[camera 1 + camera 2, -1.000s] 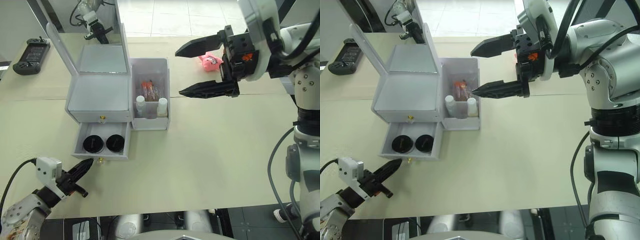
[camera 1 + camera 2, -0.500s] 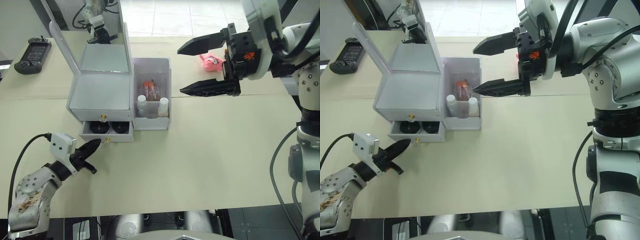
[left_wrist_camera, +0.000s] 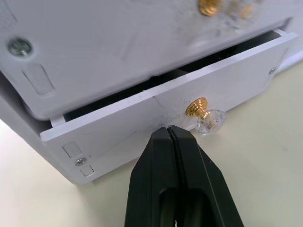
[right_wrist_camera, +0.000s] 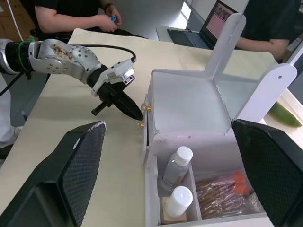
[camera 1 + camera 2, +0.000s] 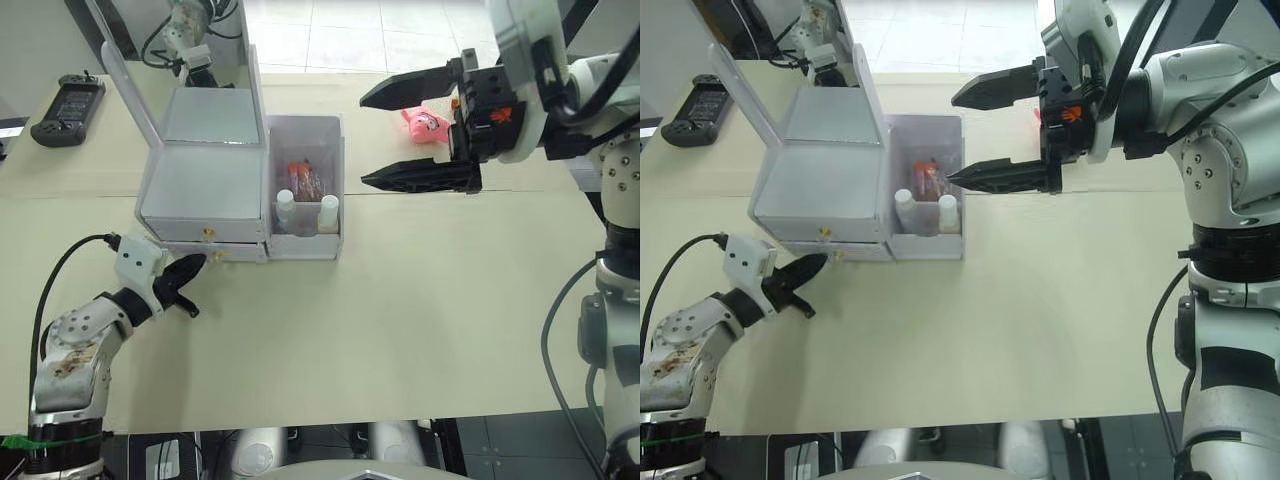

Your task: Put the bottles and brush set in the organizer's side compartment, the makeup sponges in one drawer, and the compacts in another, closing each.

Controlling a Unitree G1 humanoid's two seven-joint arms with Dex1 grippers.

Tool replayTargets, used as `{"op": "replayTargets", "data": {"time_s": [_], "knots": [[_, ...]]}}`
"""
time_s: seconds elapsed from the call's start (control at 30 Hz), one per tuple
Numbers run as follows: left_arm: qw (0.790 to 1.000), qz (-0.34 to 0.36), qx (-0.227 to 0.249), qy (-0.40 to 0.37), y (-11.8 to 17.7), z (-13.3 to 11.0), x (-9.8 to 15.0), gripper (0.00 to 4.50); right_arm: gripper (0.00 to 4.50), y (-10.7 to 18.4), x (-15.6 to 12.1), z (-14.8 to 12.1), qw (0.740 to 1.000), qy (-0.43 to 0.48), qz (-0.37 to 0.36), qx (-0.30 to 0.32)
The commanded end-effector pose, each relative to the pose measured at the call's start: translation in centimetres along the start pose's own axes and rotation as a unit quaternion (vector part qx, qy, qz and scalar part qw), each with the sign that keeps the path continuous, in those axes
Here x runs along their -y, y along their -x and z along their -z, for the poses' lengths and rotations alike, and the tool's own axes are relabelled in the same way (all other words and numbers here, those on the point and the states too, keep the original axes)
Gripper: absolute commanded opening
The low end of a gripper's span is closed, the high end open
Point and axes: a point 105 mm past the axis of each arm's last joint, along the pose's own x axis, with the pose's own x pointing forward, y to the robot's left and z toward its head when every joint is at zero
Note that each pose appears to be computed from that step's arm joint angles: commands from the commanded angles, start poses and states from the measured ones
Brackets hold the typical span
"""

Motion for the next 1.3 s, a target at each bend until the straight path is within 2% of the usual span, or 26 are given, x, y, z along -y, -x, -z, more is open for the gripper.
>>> {"op": "replayTargets", "data": {"time_s": [0.03,0.37,0.5,0.6,0.73,0.87,0.97,1.0,1.1,1.17,1.23,1.27,1.3], "knots": [[0.999,-0.011,0.022,-0.028,-0.3,-1.7,-0.7,0.02,4.50,0.5,-0.5,-0.5,1.000,0.009,0.013,0.004],[0.999,-0.001,0.032,-0.030,-1.0,-2.4,-0.2,0.02,4.50,0.5,-0.7,0.7,1.000,-0.008,0.025,-0.011],[0.998,0.025,0.051,-0.001,0.2,-3.0,0.8,0.02,4.50,0.9,-1.2,1.7,0.998,-0.051,0.021,-0.009],[0.999,0.017,0.045,0.009,1.9,-2.8,0.4,0.02,4.50,2.2,-1.6,4.1,0.996,-0.085,0.025,-0.017],[1.000,-0.022,0.015,0.014,5.1,-1.6,-2.0,0.02,4.50,5.0,0.0,7.9,0.984,-0.154,0.091,-0.028],[0.997,-0.076,0.004,0.008,8.1,-1.4,-5.5,0.83,4.50,7.7,0.7,12.1,0.964,-0.197,0.168,-0.056],[0.995,-0.104,0.010,-0.010,10.3,-2.1,-7.9,1.80,4.50,10.5,0.8,15.4,0.944,-0.212,0.246,-0.063],[0.993,-0.112,0.009,-0.022,11.0,-2.4,-8.7,2.07,4.50,11.8,0.8,16.3,0.935,-0.211,0.281,-0.046],[0.990,-0.141,-0.004,-0.028,12.6,-2.5,-10.7,3.05,4.50,16.5,0.3,18.8,0.898,-0.202,0.391,-0.024],[0.985,-0.167,-0.009,-0.034,13.3,-2.6,-11.9,3.67,4.50,19.1,-0.4,19.7,0.874,-0.178,0.452,-0.019],[0.978,-0.201,-0.015,-0.054,13.7,-2.5,-13.0,4.27,4.50,20.4,-0.8,19.9,0.859,-0.157,0.487,-0.009],[0.975,-0.212,-0.023,-0.059,13.7,-2.3,-13.3,4.48,4.50,20.5,-0.8,19.9,0.855,-0.143,0.498,-0.006],[0.976,-0.210,-0.032,-0.056,13.4,-1.9,-13.2,4.48,4.50,20.2,-0.9,19.8,0.856,-0.131,0.501,-0.006]]}}
